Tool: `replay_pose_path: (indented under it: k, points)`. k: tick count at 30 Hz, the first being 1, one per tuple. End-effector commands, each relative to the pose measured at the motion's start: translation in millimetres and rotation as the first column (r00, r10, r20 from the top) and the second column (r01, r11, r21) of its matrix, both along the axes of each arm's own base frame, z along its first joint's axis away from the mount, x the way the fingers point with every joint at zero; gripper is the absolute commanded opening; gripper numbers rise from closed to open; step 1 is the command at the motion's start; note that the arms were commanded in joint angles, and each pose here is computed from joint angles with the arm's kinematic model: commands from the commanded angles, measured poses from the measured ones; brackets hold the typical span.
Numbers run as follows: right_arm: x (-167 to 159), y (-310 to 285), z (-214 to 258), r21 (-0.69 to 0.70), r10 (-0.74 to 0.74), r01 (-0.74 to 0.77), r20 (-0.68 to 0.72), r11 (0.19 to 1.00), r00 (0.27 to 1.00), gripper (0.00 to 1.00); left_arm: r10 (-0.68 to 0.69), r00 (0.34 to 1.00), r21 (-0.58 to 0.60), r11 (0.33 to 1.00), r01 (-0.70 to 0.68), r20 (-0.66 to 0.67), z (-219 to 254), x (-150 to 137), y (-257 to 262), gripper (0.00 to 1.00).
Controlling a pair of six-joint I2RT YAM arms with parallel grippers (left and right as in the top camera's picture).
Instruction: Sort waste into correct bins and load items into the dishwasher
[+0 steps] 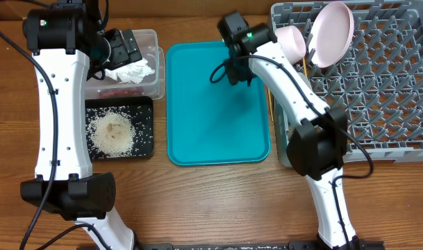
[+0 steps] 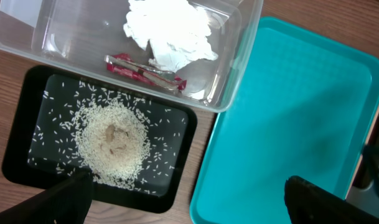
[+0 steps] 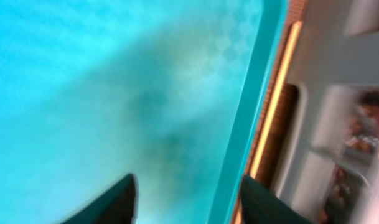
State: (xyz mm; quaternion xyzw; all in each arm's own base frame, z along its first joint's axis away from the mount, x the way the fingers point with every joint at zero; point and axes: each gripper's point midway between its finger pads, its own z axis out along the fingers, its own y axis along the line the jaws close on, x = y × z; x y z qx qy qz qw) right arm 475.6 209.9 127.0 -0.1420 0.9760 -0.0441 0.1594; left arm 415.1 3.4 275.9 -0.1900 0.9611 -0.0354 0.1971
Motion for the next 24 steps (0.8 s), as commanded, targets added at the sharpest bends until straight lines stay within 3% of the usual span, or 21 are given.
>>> replay_pose_path:
  k: [1,2,9,16,24]
  points:
    - [-19,15,141,0.143,0.025,-0.062,0.245,0.988,0.969,0.83,-0.010,1.000,0.005,1.000,0.010,0.025,8,1,-2,1.00]
    - [-27,14,161,0.158,0.024,-0.069,0.271,0.985,0.962,1.00,-0.010,1.000,0.005,1.000,0.010,0.024,8,1,-2,1.00]
    - [-91,-3,271,0.272,0.015,-0.144,0.426,0.952,0.905,1.00,-0.010,1.000,0.005,1.000,0.010,0.024,8,1,-2,1.00]
    - [-141,-36,299,0.258,0.016,-0.142,0.437,0.956,0.899,1.00,-0.010,1.000,0.005,1.000,0.010,0.024,8,1,-2,1.00]
    - [-167,-92,345,0.350,-0.171,-0.029,0.525,0.936,0.834,1.00,-0.010,1.000,0.005,1.000,0.010,0.024,8,1,-2,1.00]
